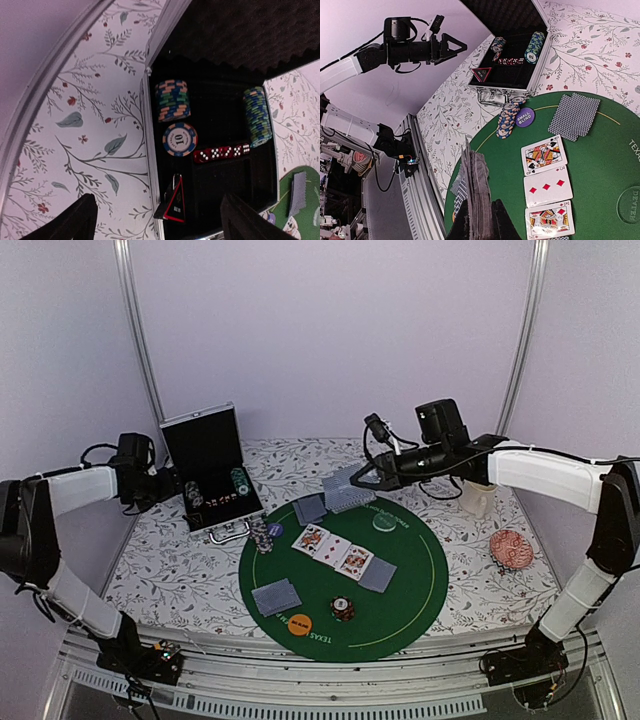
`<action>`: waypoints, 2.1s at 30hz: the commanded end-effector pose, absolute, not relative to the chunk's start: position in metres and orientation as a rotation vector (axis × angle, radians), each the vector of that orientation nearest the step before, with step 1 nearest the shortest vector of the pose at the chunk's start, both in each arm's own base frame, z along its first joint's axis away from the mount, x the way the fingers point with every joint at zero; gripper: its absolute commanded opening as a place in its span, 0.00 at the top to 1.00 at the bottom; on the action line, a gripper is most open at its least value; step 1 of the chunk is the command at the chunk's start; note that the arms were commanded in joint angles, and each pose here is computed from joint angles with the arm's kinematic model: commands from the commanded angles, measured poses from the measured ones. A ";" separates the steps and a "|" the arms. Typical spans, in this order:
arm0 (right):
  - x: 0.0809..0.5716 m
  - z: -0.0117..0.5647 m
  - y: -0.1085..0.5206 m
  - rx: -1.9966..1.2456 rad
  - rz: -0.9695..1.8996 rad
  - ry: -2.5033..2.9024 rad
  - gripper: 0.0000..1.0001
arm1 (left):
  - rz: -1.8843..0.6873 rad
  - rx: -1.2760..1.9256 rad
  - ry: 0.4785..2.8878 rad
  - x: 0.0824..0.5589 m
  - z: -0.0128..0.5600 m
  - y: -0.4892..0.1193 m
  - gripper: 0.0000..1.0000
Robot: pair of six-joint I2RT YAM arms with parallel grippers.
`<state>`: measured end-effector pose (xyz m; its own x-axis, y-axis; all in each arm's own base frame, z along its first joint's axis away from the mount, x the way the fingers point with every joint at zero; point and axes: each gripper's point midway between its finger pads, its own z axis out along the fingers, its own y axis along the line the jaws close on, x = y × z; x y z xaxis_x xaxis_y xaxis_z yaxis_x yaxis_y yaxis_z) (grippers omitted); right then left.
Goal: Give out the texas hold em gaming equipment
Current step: Pick up the all-in button from the chip case.
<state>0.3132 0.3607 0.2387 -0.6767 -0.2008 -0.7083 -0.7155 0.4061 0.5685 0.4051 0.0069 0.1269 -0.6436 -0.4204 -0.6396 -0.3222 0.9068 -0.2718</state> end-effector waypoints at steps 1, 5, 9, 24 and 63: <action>0.310 0.248 0.352 -0.788 1.195 2.090 0.98 | -0.339 -0.579 2.390 0.402 0.091 -0.011 0.12; 0.309 0.247 0.351 -0.788 1.198 2.093 0.98 | -0.344 -0.635 2.428 0.396 0.066 -0.008 0.18; 0.310 0.246 0.351 -0.785 1.191 2.094 0.98 | -0.379 -0.641 2.458 0.392 0.048 -0.013 0.31; 0.306 0.246 0.349 -0.783 1.197 2.098 0.98 | -0.348 -0.622 2.450 0.401 0.040 -0.012 0.53; 0.302 0.259 0.340 -0.777 1.152 2.089 0.98 | -0.169 -0.242 2.212 0.394 0.172 -0.066 1.00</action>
